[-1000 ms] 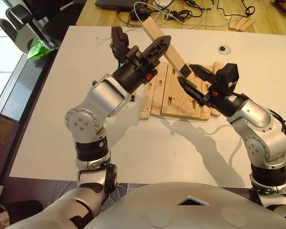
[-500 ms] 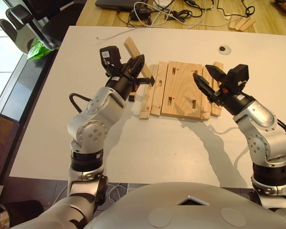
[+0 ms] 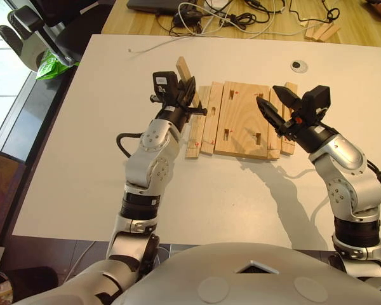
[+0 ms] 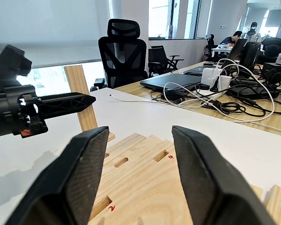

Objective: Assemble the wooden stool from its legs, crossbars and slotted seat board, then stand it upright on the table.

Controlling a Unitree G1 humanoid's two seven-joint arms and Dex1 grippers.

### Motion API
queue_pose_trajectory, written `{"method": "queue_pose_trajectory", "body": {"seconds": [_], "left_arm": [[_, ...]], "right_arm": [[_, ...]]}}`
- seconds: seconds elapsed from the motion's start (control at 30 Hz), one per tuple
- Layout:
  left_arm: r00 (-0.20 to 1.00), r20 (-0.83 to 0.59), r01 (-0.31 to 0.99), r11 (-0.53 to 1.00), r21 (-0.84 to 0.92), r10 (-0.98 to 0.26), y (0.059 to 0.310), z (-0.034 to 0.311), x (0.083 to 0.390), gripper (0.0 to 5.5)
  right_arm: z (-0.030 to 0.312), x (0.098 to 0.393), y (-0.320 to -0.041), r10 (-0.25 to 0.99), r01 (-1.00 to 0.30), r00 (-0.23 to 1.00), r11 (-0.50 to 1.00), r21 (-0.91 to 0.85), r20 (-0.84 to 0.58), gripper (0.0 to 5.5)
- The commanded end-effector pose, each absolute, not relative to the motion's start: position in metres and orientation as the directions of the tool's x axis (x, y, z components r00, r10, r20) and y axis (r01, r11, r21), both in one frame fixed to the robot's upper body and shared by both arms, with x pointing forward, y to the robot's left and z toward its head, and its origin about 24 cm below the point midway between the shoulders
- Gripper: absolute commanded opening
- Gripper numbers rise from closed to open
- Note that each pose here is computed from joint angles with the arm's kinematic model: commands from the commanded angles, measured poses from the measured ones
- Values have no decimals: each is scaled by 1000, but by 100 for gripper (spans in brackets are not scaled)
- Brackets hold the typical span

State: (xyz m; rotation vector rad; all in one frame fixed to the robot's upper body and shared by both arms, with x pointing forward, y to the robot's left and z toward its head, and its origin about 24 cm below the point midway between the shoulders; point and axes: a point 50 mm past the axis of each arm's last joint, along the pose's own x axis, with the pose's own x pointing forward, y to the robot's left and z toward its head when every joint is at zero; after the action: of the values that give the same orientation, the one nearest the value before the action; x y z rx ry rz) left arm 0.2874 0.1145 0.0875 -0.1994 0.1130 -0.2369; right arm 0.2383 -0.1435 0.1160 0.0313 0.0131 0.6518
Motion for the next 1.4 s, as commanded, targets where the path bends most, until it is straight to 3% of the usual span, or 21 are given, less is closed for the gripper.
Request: {"method": "queue_pose_trajectory", "body": {"seconds": [0.03,0.77,1.07,1.4], "left_arm": [[975,-75,192,964,-185,-208,115,85,296,41],[976,-144,136,974,-180,-163,119,56,293,41],[980,-84,161,963,-217,-183,110,70,299,41],[979,-110,145,964,-223,-173,108,60,299,41]], "right_arm": [[118,239,-142,611,-611,791,791,26,9,249],[122,241,-142,613,-614,790,789,18,15,249],[122,242,-142,617,-618,786,786,17,21,249],[125,244,-142,626,-627,779,779,9,24,249]]}}
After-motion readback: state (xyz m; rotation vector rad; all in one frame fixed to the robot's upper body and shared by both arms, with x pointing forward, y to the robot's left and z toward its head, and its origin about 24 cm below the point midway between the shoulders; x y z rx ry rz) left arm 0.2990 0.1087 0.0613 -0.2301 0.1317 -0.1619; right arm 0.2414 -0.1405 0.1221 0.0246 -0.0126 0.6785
